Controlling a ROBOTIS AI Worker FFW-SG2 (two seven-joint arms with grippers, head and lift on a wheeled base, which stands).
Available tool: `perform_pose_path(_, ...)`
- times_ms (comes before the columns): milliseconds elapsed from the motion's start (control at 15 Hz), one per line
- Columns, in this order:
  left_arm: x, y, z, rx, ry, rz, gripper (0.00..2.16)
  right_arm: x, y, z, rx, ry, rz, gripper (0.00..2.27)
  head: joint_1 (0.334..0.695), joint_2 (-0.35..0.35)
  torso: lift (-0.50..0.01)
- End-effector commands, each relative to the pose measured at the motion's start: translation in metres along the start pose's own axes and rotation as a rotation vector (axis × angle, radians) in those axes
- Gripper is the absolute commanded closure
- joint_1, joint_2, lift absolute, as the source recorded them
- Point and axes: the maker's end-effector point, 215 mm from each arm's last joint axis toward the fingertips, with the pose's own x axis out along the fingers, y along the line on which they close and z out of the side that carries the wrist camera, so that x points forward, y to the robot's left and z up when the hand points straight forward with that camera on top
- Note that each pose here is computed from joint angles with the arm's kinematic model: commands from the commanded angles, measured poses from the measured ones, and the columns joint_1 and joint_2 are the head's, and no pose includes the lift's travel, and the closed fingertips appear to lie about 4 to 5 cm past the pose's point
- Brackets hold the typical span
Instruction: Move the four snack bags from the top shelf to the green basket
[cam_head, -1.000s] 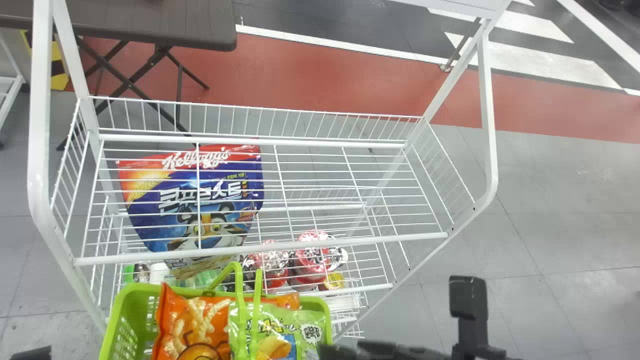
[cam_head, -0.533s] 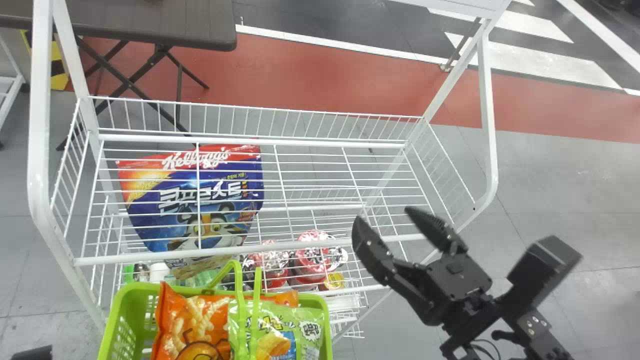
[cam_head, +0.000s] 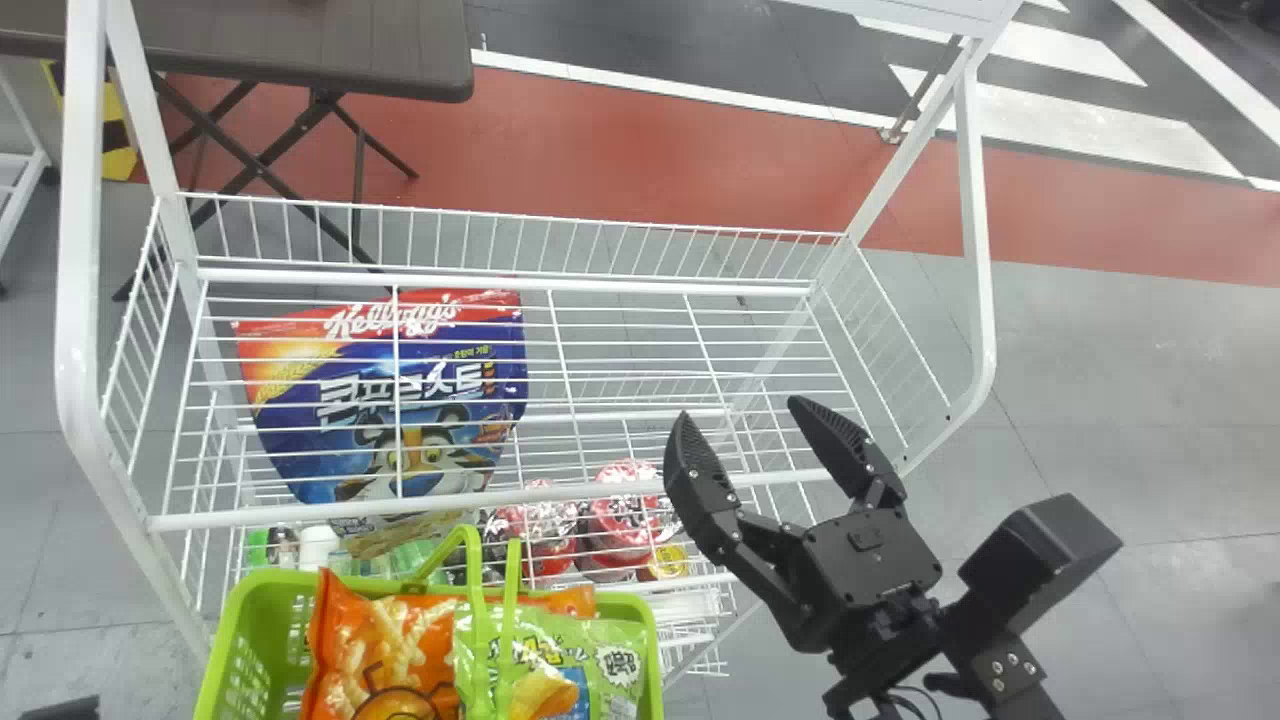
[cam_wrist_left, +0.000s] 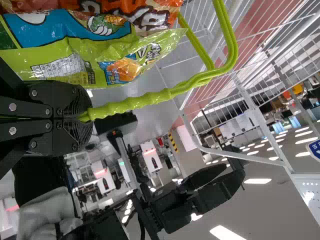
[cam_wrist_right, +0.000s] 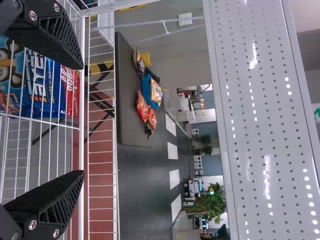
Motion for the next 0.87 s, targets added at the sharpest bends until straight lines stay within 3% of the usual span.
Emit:
perform_pose_path(0,0.001,-0.001,-0.001,-0.002,0.003,-0.001,1.13,-0.001,-0.001,0.006,-0.021,-0.017,-0.003,0.07,0.695,-0.350,0.000)
perform_pose_path(800,0.002,0.000,-0.003,-0.012,0.010,0.000,1.14,0.001,0.002,0.017,-0.052,-0.063,0.000,0.07,0.695,-0.350,0.000)
